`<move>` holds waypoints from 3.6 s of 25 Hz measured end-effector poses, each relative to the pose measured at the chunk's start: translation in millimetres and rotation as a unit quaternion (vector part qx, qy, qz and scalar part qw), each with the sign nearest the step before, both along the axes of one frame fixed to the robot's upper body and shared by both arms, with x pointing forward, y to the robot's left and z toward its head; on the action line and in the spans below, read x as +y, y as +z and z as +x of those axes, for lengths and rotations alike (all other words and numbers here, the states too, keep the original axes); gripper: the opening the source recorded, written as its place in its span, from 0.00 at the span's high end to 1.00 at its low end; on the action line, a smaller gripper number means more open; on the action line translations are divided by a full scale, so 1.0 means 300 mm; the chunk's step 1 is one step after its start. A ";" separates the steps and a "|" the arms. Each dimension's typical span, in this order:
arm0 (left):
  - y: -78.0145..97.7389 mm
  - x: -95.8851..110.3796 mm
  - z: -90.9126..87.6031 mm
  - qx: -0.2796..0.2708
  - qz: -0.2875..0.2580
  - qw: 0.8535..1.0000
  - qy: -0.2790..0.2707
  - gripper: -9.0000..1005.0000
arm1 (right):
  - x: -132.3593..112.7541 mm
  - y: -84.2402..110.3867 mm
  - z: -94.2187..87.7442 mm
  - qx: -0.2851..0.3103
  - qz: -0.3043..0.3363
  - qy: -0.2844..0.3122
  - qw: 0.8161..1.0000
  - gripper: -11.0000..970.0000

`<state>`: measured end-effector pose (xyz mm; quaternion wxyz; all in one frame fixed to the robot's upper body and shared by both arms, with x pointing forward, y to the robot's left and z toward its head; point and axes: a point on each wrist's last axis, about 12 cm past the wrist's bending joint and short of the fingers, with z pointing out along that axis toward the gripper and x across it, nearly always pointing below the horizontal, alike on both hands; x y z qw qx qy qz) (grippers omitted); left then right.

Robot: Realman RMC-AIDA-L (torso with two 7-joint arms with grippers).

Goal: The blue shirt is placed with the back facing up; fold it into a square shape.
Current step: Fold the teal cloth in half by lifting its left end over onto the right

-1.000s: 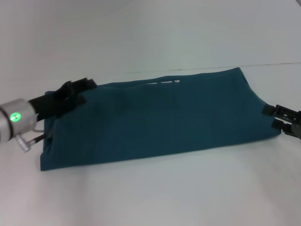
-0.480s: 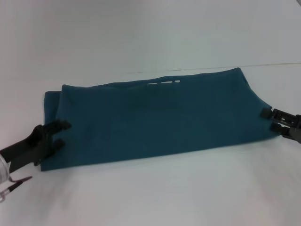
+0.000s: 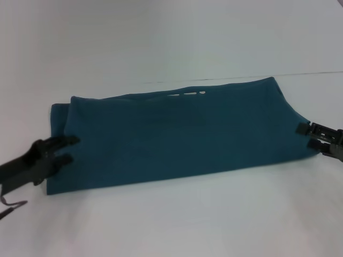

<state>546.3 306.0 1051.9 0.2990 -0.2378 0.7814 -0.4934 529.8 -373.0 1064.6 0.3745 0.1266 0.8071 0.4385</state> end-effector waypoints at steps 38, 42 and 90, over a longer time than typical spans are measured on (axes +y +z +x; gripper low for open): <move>-0.063 0.133 -0.108 0.164 -0.079 0.980 0.080 0.16 | -0.010 0.008 0.017 -0.008 -0.014 -0.005 1.000 0.06; -0.068 0.132 -0.107 0.166 -0.079 0.979 0.084 0.16 | -0.014 0.007 0.014 -0.008 -0.013 -0.007 1.000 0.06; -0.030 -0.056 0.096 0.147 -0.030 0.988 0.031 0.18 | -0.030 -0.006 -0.014 -0.005 -0.009 -0.017 1.000 0.06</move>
